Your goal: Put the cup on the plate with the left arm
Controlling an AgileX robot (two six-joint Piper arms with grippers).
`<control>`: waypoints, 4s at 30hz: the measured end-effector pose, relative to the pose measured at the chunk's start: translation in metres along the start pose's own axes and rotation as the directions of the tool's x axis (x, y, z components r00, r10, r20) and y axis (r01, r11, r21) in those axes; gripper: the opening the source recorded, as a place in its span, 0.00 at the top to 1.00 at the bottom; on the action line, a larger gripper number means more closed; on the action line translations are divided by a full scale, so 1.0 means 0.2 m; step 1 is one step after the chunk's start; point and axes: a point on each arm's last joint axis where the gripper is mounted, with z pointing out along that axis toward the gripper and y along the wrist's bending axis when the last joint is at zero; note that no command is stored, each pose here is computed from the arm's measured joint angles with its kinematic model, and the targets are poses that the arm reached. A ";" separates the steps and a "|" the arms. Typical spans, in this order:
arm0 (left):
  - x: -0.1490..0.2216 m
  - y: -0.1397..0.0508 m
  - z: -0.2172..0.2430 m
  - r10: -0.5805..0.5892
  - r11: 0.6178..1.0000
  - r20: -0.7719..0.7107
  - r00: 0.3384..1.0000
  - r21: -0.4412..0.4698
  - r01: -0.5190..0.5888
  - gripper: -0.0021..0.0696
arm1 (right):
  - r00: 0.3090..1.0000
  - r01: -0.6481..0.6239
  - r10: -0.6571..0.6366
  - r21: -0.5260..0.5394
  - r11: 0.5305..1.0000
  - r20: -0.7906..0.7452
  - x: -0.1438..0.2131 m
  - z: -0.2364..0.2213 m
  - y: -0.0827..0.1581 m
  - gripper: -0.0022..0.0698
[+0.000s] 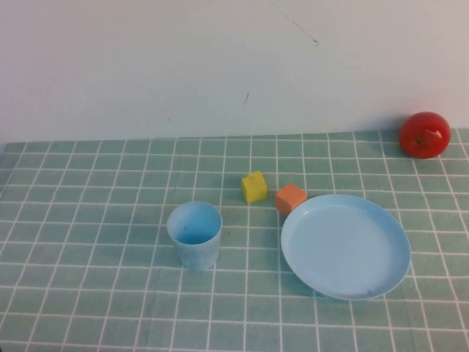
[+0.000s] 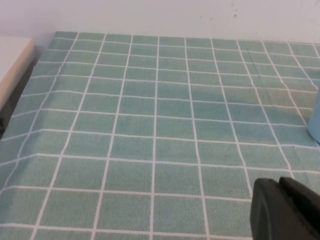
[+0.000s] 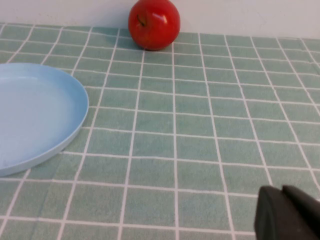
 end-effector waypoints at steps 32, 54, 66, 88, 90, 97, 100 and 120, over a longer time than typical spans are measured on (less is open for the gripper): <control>-0.29 -0.04 -0.11 -0.005 0.996 0.668 0.744 0.072 -0.058 0.97 | 1.000 0.000 0.000 0.000 1.000 0.000 0.00 0.00 0.00 0.97; -0.57 -0.07 -0.32 -0.347 0.934 0.752 0.560 0.334 0.130 0.97 | 1.000 0.000 0.000 0.000 1.000 0.000 0.00 0.00 0.00 0.97; -0.95 -0.13 -0.33 -0.207 0.974 0.701 0.683 0.211 0.079 0.97 | 1.000 0.000 0.000 0.000 1.000 0.000 0.00 0.00 0.00 0.97; -1.02 -0.24 0.49 -0.172 0.984 -0.273 0.947 0.001 0.179 0.97 | 1.000 0.000 0.000 0.000 1.000 0.000 0.00 0.00 0.00 0.97; -1.02 -0.29 0.60 -0.101 0.993 -0.403 0.910 0.009 0.114 0.97 | 1.000 0.000 0.000 0.000 1.000 0.000 0.00 0.00 0.00 0.97; -0.94 -0.46 0.95 0.083 0.994 -0.597 0.798 0.105 -0.024 0.79 | 1.000 0.000 0.000 0.000 1.000 0.000 0.00 0.00 0.00 0.97; -0.89 -0.53 1.04 0.131 0.989 -0.635 0.761 0.140 -0.053 0.48 | 1.000 0.000 0.000 0.000 1.000 0.000 0.00 0.00 0.00 0.97; -0.50 -0.64 1.44 0.235 0.971 -0.756 0.610 0.209 -0.115 0.67 | 1.000 0.000 0.000 0.000 1.000 0.000 0.00 0.00 0.00 0.97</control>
